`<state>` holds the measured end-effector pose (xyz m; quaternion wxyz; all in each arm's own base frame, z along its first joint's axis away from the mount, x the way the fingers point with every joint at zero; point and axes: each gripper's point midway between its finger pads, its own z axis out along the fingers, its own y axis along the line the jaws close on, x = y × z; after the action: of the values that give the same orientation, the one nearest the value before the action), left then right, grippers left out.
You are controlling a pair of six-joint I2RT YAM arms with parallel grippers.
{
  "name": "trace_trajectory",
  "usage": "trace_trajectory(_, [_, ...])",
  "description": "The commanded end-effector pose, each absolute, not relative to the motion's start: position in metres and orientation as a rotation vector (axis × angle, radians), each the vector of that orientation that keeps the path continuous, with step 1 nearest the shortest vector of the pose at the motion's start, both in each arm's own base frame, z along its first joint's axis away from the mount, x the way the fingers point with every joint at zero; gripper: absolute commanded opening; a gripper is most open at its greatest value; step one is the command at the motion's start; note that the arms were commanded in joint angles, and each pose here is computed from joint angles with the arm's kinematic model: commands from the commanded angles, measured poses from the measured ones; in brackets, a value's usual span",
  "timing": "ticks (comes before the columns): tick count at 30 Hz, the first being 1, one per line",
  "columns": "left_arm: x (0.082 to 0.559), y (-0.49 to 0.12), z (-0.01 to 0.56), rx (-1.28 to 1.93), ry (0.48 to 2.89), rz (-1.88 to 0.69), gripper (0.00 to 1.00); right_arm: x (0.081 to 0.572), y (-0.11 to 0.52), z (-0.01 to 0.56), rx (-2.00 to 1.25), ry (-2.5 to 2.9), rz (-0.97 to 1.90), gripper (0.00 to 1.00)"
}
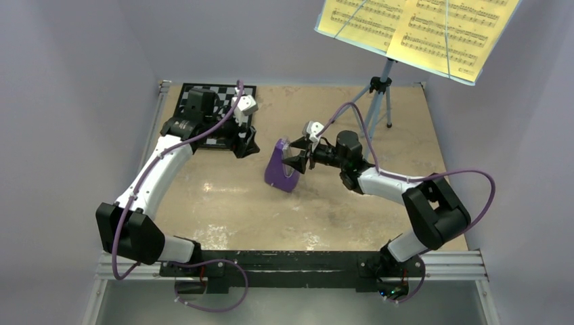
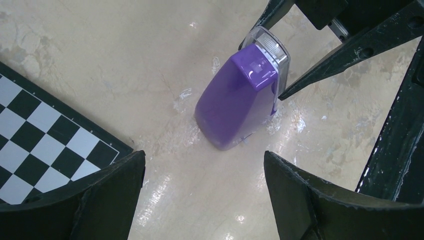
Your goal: Pack up the instrument practice props
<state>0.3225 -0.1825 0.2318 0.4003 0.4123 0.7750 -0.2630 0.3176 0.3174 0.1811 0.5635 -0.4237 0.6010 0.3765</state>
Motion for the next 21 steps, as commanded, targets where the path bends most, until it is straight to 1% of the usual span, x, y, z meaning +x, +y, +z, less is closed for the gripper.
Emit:
trace_trajectory(1, [0.323, -0.190, 0.251, 1.077, 1.863, -0.674, 0.93, 0.305, 0.319, 0.210, -1.007, 1.286, 0.869, 0.00])
trace_trajectory(4, [0.317, -0.191, 0.247, 1.070, 1.865, -0.699, 0.93, 0.295, 0.323, 0.226, -1.027, 1.221, 0.854, 0.00])
trace_trajectory(8, [0.315, -0.190, 0.244, 1.062, 1.865, -0.700, 0.93, 0.297, 0.321, 0.234, -1.009, 1.209, 0.832, 0.00])
trace_trajectory(21, [0.311, -0.189, 0.232, 1.057, 1.880, -0.707, 0.93, 0.301, 0.321, 0.181, -1.031, 1.370, 0.822, 0.00])
